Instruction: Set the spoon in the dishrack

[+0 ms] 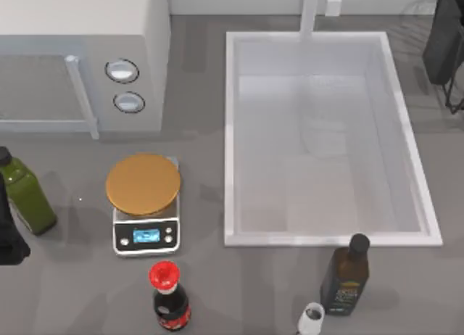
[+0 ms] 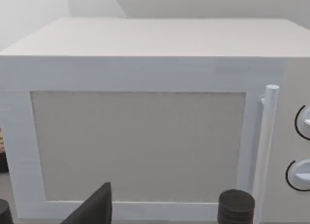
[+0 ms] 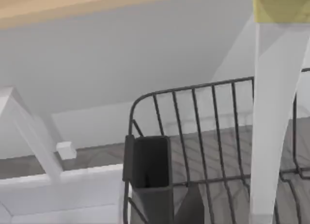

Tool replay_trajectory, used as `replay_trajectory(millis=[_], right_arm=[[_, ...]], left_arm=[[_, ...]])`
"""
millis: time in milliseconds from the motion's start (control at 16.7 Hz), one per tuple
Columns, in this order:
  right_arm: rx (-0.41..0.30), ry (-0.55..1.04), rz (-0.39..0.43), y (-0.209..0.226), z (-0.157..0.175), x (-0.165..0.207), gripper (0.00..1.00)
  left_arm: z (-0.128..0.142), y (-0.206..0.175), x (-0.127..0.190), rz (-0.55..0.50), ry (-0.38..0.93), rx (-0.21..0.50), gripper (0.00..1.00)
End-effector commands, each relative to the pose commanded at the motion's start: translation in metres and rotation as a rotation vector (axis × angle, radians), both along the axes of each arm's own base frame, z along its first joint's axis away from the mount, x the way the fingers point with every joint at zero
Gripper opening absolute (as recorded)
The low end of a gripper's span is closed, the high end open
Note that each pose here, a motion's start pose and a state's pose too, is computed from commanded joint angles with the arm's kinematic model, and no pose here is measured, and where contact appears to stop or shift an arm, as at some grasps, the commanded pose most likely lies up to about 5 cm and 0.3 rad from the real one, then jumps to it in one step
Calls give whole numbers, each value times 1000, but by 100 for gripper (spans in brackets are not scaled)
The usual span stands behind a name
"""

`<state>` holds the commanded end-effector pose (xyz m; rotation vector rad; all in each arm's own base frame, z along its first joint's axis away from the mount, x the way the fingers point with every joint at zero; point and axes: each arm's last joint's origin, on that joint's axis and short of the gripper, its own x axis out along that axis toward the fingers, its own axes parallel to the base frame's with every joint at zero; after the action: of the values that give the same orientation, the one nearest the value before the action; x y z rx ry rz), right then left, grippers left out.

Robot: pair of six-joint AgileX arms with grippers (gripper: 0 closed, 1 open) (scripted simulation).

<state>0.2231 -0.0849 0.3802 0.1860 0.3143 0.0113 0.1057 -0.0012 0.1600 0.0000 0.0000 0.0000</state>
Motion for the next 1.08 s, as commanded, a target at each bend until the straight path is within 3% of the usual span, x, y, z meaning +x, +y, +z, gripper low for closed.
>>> replay_trajectory(millis=[180, 360, 780, 1080], right_arm=[[-110, -207, -20, -17, 24, -26, 0], [-182, -306, -21, -21, 38, -43, 0], [-184, -311, -23, -23, 38, -40, 0], [-183, -301, -58, -51, 6, 20, 0]], left_arm=[[0, 0, 0, 0, 0, 0, 100], [0, 0, 0, 0, 0, 0, 100], [0, 0, 0, 0, 0, 0, 100], [0, 0, 0, 0, 0, 0, 100]])
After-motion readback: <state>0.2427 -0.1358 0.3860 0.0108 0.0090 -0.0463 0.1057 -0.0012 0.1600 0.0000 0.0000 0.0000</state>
